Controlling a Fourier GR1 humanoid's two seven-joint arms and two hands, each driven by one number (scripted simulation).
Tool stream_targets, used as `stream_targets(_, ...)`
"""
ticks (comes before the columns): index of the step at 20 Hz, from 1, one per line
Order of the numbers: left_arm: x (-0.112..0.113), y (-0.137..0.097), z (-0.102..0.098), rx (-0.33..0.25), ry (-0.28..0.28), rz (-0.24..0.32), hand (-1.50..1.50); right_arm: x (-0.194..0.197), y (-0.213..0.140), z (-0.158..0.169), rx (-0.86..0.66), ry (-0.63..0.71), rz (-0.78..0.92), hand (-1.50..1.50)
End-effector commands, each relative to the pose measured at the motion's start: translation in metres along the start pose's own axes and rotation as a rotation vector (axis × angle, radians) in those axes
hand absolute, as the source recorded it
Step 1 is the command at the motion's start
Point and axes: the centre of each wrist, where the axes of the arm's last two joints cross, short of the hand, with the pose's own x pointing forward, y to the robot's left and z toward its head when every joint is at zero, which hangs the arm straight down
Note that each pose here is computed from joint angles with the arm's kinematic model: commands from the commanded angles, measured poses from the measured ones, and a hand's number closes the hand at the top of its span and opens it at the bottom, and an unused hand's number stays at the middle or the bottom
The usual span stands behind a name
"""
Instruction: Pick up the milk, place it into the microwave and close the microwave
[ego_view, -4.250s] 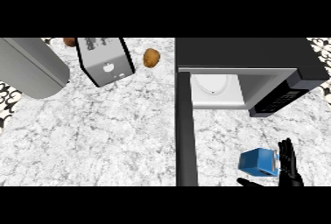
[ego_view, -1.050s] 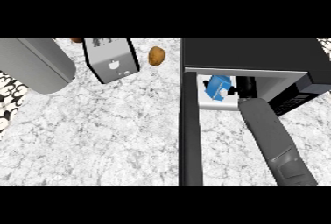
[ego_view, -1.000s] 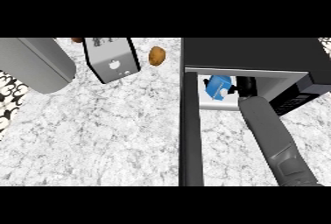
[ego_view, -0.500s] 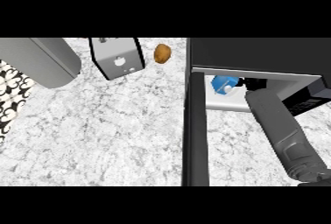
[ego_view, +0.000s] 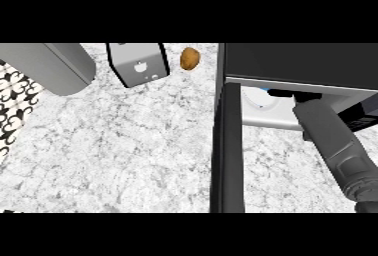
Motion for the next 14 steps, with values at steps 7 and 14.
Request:
stream_targets(7, -0.005, 0.005, -0.010, -0.014, 0.022, -0.043, -1.50, -0.002, -0.003, -0.003, -0.005, -0.004, 0.100, -1.50)
stream_targets(14, -0.014, -0.001, -0.021, -0.117, 0.034, -0.028, -1.50, 0.019, 0.005, -0.011, 0.033, -0.054, -0.026, -1.50)
